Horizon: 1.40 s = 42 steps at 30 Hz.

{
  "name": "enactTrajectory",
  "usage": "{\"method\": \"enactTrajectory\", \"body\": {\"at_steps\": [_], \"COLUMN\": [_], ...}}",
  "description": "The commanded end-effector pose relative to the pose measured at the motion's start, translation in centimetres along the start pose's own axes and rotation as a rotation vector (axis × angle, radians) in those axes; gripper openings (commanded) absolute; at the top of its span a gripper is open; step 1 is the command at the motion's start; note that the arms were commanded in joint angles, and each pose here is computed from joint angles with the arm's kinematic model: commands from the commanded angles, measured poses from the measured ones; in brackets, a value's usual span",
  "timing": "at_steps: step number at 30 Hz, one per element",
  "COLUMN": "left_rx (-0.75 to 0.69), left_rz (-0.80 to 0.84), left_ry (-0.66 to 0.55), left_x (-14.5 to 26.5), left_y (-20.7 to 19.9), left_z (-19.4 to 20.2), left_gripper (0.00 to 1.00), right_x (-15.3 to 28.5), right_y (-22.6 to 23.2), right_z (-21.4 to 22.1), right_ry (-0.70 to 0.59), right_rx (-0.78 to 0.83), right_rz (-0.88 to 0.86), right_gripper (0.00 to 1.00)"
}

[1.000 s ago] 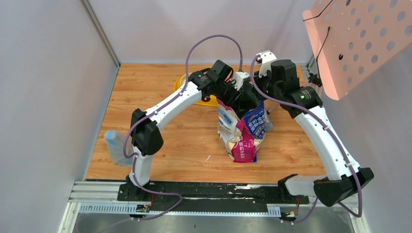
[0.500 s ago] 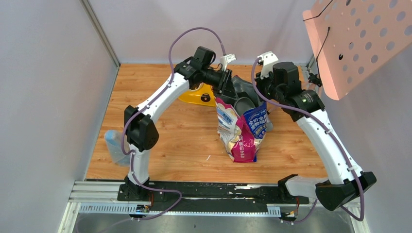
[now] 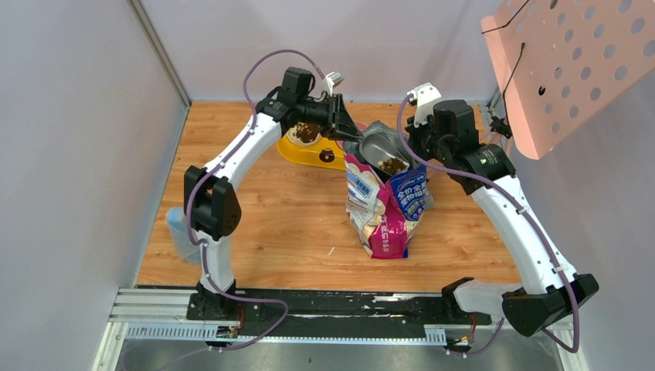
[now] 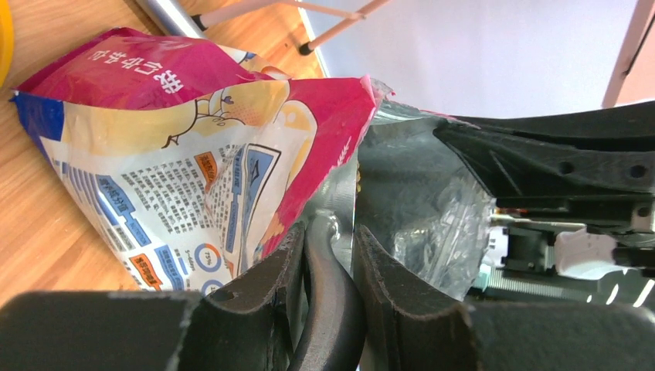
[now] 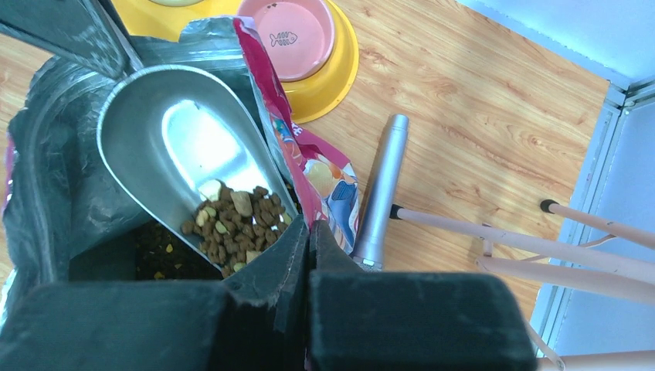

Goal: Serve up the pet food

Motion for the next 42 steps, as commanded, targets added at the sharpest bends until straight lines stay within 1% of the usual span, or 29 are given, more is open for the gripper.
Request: {"method": "enactTrajectory", "body": {"at_steps": [1, 6, 10, 13, 16, 17, 20, 21, 22, 23, 25, 27, 29, 33, 36, 39, 40, 42], "left_rx": [-0.052, -0.059, 0.020, 0.103, 0.175, 0.196, 0.224, 0.209, 0.226, 0.202, 0.213, 0.268, 0.319, 0.328, 0.351, 0.295, 0.257, 0.216], "left_rz": [0.009, -0.026, -0.023, 0.002, 0.062, 0.084, 0.172, 0.200, 0.214, 0.239, 0.270, 0.269, 0.252, 0.263, 0.263, 0.283, 0.294, 0.303], "left_ry": [-0.162, -0.224, -0.235, -0.220, -0.209, -0.182, -0.148, -0.133, -0.126, -0.118, -0.096, -0.086, -0.102, -0.108, -0.085, -0.082, -0.100, -0.123], "left_x": [3.3, 4.8, 5.5, 5.5, 6.0, 6.1, 6.9, 7.3, 7.7, 8.0, 8.2, 7.9, 8.1, 9.0, 7.9, 8.0, 8.9, 9.2], "left_y": [-3.8, -4.6, -4.3, -3.4, -3.3, -3.1, -3.9, -4.1, -4.4, -4.5, -4.6, -3.9, -3.2, -3.5, -3.1, -4.3, -5.2, -6.0], "left_z": [-2.6, -3.1, -3.1, -2.7, -2.7, -2.2, -2.1, -1.8, -1.7, -1.6, -1.3, -1.1, -1.3, -1.1, -0.1, -0.7, -1.5, -2.5], "left_gripper": [0.00, 0.00, 0.00, 0.00, 0.00, 0.00, 0.00, 0.00, 0.00, 0.00, 0.00, 0.00, 0.00, 0.00, 0.00, 0.00, 0.00, 0.00], "right_x": [0.8, 0.8, 0.7, 0.6, 0.6, 0.6, 0.7, 0.7, 0.7, 0.7, 0.6, 0.4, 0.3, 0.5, 0.4, 0.3, 0.4, 0.4], "right_y": [-0.9, -1.1, -1.1, -1.0, -1.0, -1.0, -1.1, -1.1, -1.1, -1.0, -1.0, -0.9, -0.8, -0.9, -0.8, -0.7, -0.7, -0.7], "right_z": [-2.4, -2.4, -2.4, -2.3, -2.2, -2.2, -2.4, -2.4, -2.5, -2.5, -2.4, -2.5, -2.6, -2.8, -2.6, -2.7, -2.8, -3.0], "right_ry": [-0.088, -0.087, -0.085, -0.080, -0.077, -0.079, -0.081, -0.082, -0.083, -0.081, -0.079, -0.078, -0.077, -0.081, -0.073, -0.075, -0.078, -0.083], "right_rx": [0.026, 0.034, 0.037, 0.033, 0.033, 0.034, 0.038, 0.038, 0.038, 0.038, 0.039, 0.036, 0.034, 0.037, 0.039, 0.037, 0.036, 0.039], "right_rz": [0.040, 0.049, 0.050, 0.047, 0.048, 0.047, 0.050, 0.049, 0.049, 0.047, 0.043, 0.037, 0.032, 0.037, 0.033, 0.029, 0.028, 0.025], "right_gripper": [0.00, 0.00, 0.00, 0.00, 0.00, 0.00, 0.00, 0.00, 0.00, 0.00, 0.00, 0.00, 0.00, 0.00, 0.00, 0.00, 0.00, 0.00]}}
Point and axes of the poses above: each gripper's point midway between its finger pads, its own x axis back along the fingers, its own y axis along the line the jaws close on, z = x × y, the point moved 1 cm from there along x, back along the fingers, and after that the axes turned 1 degree about -x, right-handed, at the moved point
